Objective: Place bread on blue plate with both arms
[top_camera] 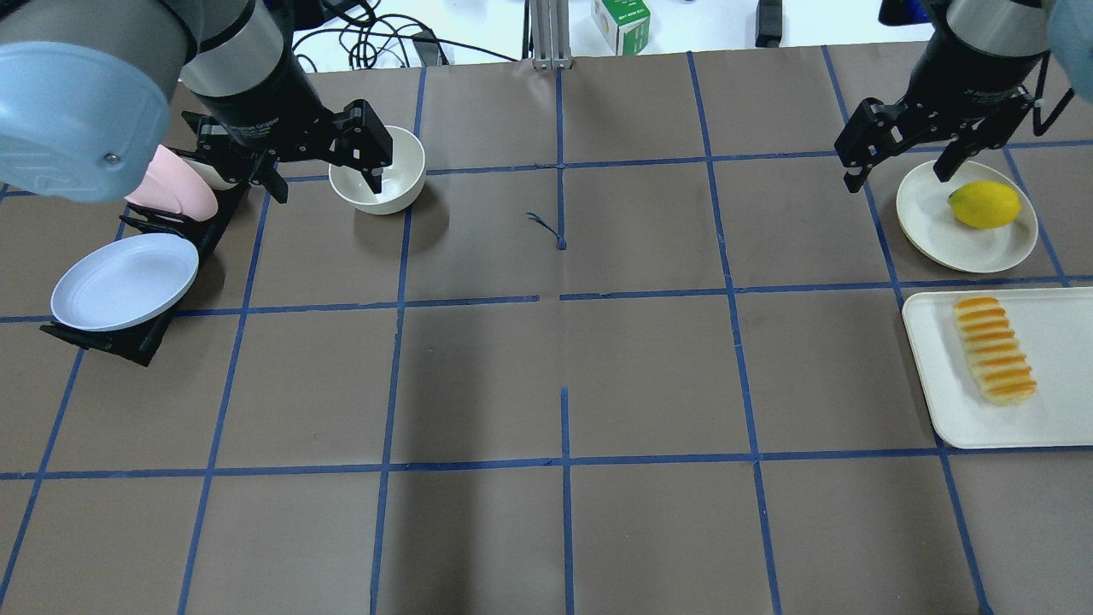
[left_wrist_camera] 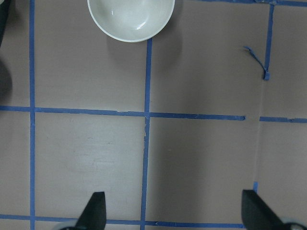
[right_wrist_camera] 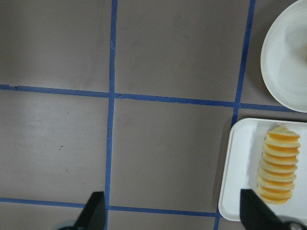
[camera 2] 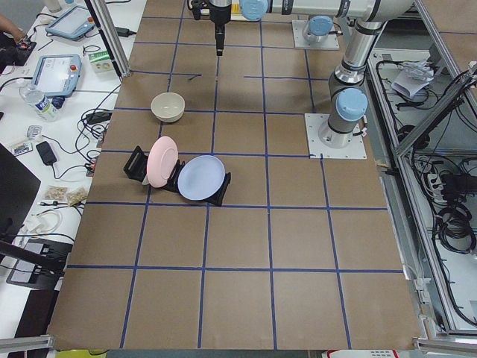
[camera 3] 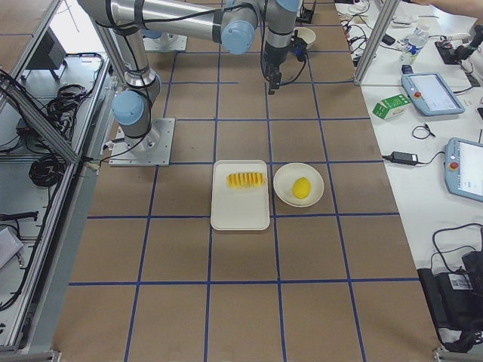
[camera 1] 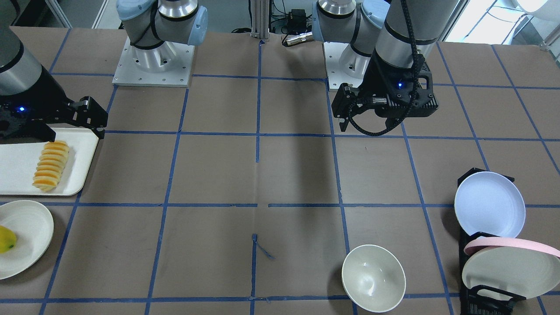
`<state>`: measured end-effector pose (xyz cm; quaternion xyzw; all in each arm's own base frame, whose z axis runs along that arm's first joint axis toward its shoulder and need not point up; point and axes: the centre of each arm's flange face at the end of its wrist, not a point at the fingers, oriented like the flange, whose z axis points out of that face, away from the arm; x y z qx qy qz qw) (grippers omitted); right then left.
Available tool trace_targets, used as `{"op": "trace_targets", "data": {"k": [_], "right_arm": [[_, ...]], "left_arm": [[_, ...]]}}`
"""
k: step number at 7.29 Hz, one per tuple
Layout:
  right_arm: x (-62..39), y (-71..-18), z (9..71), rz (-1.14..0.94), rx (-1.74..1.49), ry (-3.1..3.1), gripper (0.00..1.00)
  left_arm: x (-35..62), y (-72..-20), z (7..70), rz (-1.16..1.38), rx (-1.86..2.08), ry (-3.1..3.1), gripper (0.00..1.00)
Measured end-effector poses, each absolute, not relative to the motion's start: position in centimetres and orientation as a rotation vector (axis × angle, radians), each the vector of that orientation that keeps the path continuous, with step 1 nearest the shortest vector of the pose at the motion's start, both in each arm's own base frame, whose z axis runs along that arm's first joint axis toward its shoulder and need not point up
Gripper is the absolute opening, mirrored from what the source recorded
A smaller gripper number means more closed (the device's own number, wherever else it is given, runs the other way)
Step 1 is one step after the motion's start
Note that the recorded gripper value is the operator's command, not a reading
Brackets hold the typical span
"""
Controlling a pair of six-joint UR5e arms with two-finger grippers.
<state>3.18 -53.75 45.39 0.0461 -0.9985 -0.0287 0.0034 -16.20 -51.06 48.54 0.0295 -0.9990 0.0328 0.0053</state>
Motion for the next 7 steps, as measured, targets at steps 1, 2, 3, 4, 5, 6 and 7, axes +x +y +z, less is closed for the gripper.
{"op": "trace_targets", "data": {"k": [1, 2, 3, 4, 5, 6, 7], "right_arm": [[2.9, -53.7, 45.0, -0.101, 0.146, -3.133, 1.00], [2.2, -53.5, 44.4, -0.112, 0.142, -3.139, 1.00], [1.0, -53.3, 43.8, -0.119, 0.141, -3.142, 1.00], [-0.5, -53.1, 43.0, -0.122, 0.156, -3.146, 1.00], [-2.0, -52.9, 42.3, -0.120, 0.169, -3.149, 1.00], [-3.3, -52.7, 41.7, -0.117, 0.178, -3.152, 1.00], [-4.4, -52.5, 41.1, -0.115, 0.187, -3.154, 1.00]], "left_arm": [[-16.2, -51.1, 48.5, 0.102, 0.092, -3.128, 1.00], [-16.2, -51.1, 48.5, 0.103, 0.092, -3.127, 1.00], [-16.2, -51.1, 48.5, 0.105, 0.092, -3.127, 1.00], [-16.3, -51.2, 48.4, 0.104, 0.093, -3.126, 1.00], [-16.3, -51.2, 48.4, 0.102, 0.095, -3.125, 1.00], [-16.3, -51.3, 48.3, 0.101, 0.096, -3.124, 1.00], [-16.3, -51.3, 48.3, 0.100, 0.097, -3.124, 1.00]]}}
